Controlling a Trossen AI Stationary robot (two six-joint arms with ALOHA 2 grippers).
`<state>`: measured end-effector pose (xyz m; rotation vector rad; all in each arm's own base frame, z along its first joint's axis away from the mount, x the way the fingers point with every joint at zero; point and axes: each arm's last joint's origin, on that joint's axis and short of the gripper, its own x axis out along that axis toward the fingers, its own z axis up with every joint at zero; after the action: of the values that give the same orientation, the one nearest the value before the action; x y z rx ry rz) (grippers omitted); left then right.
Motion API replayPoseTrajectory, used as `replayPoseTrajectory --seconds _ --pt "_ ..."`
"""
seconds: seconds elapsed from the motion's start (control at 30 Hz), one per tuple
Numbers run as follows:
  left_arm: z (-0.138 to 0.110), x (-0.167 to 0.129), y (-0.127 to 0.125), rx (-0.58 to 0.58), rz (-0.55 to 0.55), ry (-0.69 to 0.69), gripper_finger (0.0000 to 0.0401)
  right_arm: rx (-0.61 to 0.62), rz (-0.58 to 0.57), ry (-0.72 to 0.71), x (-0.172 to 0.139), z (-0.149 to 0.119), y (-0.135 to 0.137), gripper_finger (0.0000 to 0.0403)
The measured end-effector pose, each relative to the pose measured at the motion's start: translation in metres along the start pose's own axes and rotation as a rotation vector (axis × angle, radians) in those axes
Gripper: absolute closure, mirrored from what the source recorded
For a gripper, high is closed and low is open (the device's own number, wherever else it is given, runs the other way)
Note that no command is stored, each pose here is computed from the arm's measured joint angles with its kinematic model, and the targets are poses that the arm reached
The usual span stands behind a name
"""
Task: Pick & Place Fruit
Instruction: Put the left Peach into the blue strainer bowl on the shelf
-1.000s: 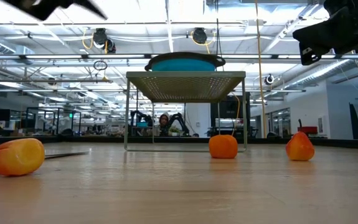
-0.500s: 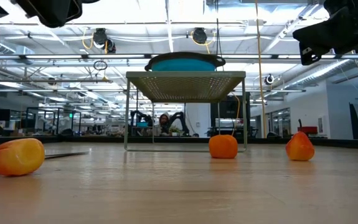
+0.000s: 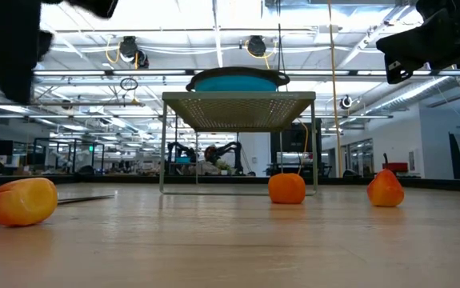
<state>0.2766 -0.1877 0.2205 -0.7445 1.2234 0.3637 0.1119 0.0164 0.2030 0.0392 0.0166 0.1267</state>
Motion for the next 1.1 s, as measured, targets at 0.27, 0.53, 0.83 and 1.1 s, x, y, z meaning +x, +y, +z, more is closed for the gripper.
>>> replayPoseTrajectory --seconds 0.27,0.53,0.83,1.1 --pt "-0.006 -0.001 -0.006 0.667 -0.010 -0.074 0.0158 0.000 0.000 0.000 0.000 0.000 0.000 0.0403" --pt "-0.006 0.000 -0.006 0.881 0.001 -0.076 0.0158 0.000 0.000 0.000 0.000 0.000 0.000 0.0403" --pt "0.000 0.029 -0.006 0.883 0.043 -0.038 0.0158 0.000 -0.001 0.007 0.000 -0.001 0.000 0.0403" --pt "-0.002 0.062 -0.002 0.912 0.122 0.031 0.0158 0.000 -0.001 0.009 0.000 -0.001 0.000 0.0403"
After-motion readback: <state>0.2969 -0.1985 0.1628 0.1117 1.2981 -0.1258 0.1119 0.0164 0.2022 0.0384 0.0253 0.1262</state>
